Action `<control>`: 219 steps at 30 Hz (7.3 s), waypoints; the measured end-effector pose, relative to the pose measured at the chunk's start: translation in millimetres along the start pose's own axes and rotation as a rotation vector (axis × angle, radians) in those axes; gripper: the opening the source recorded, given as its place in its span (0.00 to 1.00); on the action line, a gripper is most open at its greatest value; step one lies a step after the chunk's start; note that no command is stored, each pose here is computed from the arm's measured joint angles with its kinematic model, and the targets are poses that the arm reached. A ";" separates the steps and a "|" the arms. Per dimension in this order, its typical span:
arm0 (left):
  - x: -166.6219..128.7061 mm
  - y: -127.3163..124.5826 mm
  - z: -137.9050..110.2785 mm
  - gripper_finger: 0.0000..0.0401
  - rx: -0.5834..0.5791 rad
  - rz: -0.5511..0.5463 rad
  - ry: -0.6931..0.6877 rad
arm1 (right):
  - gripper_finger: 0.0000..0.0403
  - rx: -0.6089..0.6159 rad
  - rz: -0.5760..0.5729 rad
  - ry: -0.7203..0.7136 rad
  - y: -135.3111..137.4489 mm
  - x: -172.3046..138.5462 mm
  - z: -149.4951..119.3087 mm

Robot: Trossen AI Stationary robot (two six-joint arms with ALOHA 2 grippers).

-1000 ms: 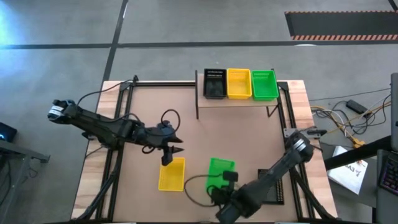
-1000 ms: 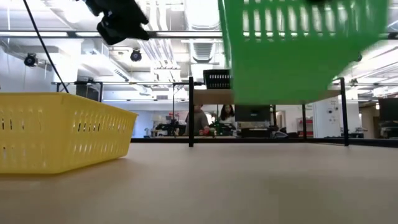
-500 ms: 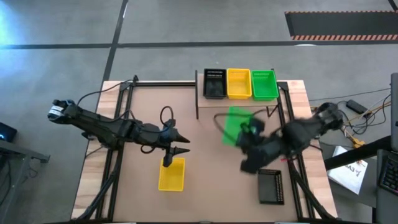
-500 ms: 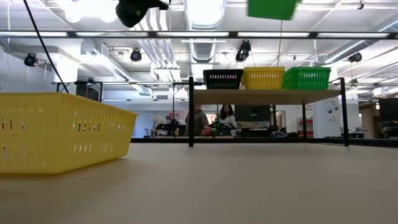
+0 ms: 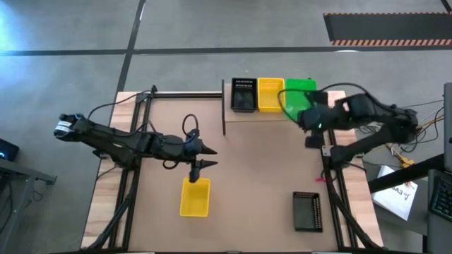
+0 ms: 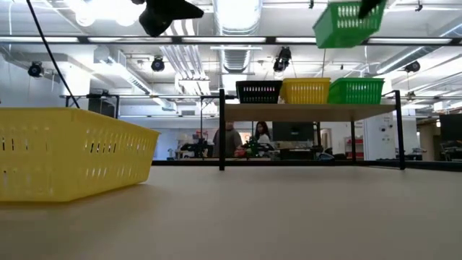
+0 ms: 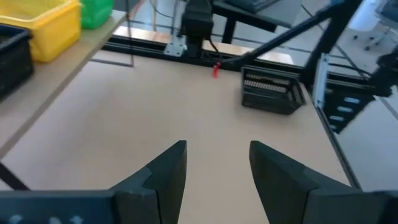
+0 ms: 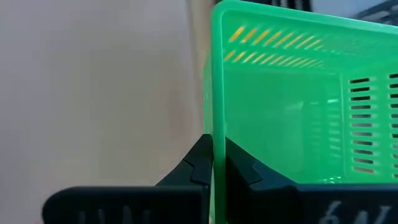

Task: Stack baskets on shelf by color
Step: Stack the green bin on top of the green bin on the shelf, then stack the yellow bin on top of the yellow bin on the shelf

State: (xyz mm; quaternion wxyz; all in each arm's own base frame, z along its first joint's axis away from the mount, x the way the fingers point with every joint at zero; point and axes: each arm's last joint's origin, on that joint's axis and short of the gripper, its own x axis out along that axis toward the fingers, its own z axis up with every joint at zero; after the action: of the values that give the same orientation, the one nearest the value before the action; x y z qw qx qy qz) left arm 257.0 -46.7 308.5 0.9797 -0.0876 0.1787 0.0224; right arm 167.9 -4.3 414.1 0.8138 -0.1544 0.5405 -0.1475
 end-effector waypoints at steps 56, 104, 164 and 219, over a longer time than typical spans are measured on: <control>18.0 8.2 9.4 0.40 -0.035 0.060 -0.108 | 0.45 0.097 0.025 0.033 -97.5 63.6 -45.6; 9.9 -120.2 -156.0 0.40 -0.019 -0.178 0.549 | 0.42 0.503 0.117 -0.258 225.2 37.4 24.4; 151.1 91.1 171.7 0.00 0.222 -0.075 -0.060 | 0.33 0.715 0.207 -0.205 249.3 -0.5 -32.1; 215.8 178.2 110.8 0.00 0.478 0.209 -0.003 | 0.17 1.060 0.218 -0.183 236.1 16.7 -4.4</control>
State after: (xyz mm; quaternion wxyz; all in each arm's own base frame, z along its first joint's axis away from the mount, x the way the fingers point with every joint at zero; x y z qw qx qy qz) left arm 483.8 151.2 304.9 0.9652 0.1651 0.1858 0.0809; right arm 187.3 203.1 301.6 0.8344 0.3213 0.3322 -0.3003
